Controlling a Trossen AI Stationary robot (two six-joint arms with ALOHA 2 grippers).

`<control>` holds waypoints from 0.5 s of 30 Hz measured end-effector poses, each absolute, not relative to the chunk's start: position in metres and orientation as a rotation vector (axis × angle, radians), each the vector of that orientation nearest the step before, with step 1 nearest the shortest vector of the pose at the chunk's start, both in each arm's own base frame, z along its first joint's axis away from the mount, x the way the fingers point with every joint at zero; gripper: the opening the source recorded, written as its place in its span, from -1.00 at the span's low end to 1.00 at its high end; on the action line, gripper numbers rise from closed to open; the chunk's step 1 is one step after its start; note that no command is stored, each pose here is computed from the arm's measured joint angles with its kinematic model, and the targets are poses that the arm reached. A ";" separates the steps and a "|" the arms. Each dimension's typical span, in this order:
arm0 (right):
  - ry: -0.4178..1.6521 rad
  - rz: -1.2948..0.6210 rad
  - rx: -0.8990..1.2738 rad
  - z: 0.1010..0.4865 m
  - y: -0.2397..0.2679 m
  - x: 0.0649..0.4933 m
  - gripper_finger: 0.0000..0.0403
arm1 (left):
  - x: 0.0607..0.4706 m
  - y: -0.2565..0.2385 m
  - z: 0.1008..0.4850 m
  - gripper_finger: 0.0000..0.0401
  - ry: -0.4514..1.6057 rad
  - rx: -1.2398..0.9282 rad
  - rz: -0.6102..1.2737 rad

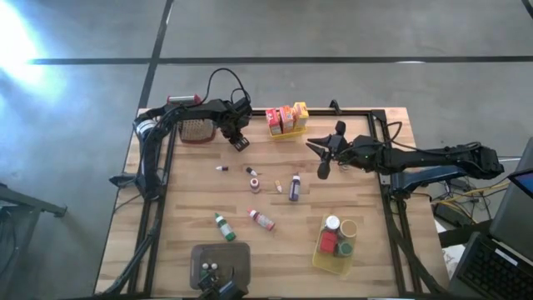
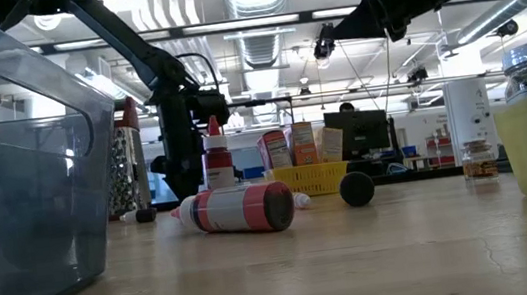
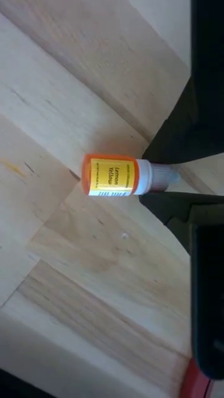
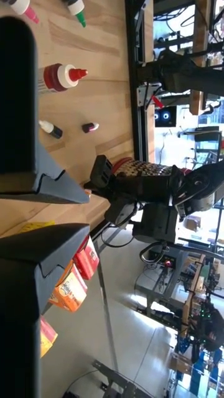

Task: Pick & Place Kitchen Items
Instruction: Put the top orange food coloring bottle into the black bin

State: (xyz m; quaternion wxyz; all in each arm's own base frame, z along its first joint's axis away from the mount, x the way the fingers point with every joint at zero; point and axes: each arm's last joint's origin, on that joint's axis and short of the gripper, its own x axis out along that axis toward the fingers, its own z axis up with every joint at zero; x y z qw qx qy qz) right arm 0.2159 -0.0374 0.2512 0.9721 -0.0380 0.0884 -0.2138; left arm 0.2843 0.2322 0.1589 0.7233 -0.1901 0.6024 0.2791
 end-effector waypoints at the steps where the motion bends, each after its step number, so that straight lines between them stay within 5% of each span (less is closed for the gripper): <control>1: 0.178 -0.432 -0.077 0.251 -0.037 0.216 -0.69 | 0.284 0.232 0.159 -0.64 1.330 -0.419 0.616; 15: 0.186 -0.431 -0.076 0.250 -0.037 0.216 -0.59 | 0.269 0.208 0.200 -0.65 1.354 -0.449 0.549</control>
